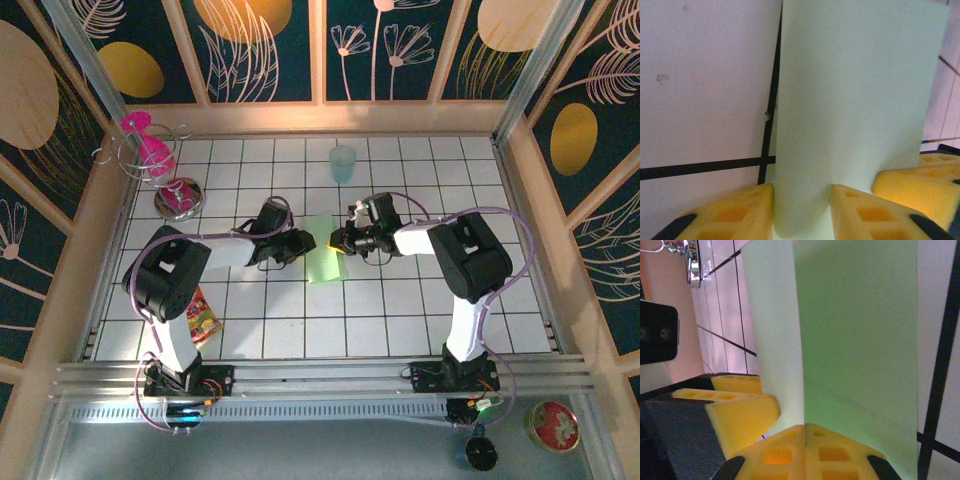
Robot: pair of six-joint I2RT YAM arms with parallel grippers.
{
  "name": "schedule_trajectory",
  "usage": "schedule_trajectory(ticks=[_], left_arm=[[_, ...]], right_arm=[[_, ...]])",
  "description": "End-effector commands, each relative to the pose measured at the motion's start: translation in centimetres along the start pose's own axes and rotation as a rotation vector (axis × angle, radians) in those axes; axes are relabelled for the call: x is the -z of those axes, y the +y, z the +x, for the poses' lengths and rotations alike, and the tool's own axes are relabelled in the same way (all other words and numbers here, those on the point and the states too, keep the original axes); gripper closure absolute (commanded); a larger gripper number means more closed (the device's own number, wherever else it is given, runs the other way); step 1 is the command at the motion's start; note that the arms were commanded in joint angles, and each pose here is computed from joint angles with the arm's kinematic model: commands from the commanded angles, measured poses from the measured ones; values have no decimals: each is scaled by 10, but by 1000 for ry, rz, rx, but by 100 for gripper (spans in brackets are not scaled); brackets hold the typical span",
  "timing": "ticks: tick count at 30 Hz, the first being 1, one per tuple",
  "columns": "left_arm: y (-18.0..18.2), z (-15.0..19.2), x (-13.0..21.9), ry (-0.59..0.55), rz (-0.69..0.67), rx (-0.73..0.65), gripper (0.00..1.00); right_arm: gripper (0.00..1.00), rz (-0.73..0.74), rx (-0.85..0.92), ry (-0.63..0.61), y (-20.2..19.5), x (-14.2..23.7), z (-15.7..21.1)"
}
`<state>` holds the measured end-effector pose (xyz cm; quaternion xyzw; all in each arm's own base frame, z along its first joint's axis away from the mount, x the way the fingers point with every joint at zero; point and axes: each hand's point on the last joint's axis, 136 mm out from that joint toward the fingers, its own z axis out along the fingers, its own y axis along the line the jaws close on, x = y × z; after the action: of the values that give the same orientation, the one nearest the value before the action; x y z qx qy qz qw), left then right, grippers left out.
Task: Fold a paper plane with a square sheet of paper (pick it up from the middle)
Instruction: First fold in half a square sheet of paper at the center of the table.
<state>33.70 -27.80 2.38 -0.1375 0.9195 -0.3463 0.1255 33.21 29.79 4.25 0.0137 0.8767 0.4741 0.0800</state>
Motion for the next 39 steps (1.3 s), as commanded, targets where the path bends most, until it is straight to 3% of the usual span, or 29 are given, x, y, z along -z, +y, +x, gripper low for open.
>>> schedule_trajectory(ticks=[1, 4, 11, 24, 39], left_arm=[[11, 4, -6, 16, -73, 20, 70], [27, 6, -11, 12, -146, 12, 72], [63, 13, -16, -2, -259, 48, 72], [110, 32, -29, 71, -503, 11, 68], [125, 40, -39, 123, -562, -31, 63]], right_arm=[[100, -22, 40, -8, 5, -1, -9], [98, -9, 36, -14, 6, 3, -12], [66, 108, 25, -114, -4, 38, -36], [68, 163, 27, -147, -24, 55, -44], [68, 87, 76, -84, -11, 43, -33]])
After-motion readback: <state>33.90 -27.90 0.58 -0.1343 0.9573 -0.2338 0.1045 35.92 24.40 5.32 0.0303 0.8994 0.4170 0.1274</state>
